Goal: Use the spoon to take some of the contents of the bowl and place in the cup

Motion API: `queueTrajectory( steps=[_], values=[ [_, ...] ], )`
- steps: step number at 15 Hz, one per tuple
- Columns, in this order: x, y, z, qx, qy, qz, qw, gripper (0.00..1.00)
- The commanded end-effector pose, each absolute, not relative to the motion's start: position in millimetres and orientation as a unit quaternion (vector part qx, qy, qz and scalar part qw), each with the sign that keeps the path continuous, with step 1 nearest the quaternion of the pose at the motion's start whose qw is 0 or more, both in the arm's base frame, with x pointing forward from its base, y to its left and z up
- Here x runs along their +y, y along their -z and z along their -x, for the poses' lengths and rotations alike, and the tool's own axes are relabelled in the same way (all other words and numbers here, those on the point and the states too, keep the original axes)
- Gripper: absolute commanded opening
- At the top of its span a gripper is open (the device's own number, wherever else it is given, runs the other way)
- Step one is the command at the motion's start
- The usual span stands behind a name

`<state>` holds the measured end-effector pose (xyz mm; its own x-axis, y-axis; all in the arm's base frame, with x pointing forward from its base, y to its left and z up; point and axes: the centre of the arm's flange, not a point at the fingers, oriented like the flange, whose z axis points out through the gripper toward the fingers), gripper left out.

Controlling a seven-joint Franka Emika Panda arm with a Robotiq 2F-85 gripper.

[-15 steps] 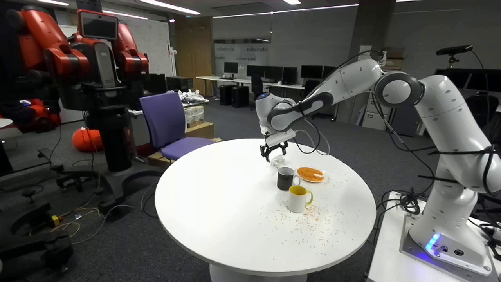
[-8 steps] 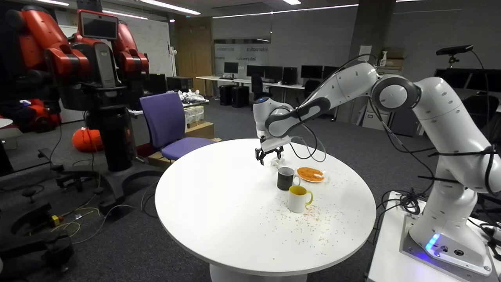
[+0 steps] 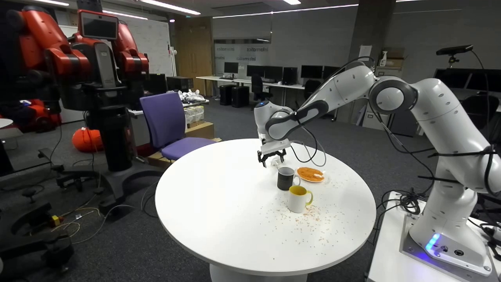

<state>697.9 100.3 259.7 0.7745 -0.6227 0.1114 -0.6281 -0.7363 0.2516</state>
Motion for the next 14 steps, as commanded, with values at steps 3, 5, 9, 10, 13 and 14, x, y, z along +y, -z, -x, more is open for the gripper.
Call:
queueTrajectory(
  steps=[3,5,9,10,13,14],
  values=[
    [77,-251,-690,-0.388,0.029,-0.911,0.138,1.00],
    [74,-250,-689,-0.397,0.036,-0.907,0.135,1.00],
    [69,-246,-687,-0.410,0.042,-0.901,0.134,1.00],
    [69,-246,-687,-0.411,0.042,-0.900,0.134,1.00],
    [68,-246,-687,-0.412,0.043,-0.900,0.135,0.67],
    [67,-245,-687,-0.413,0.043,-0.900,0.135,0.60]
  ],
)
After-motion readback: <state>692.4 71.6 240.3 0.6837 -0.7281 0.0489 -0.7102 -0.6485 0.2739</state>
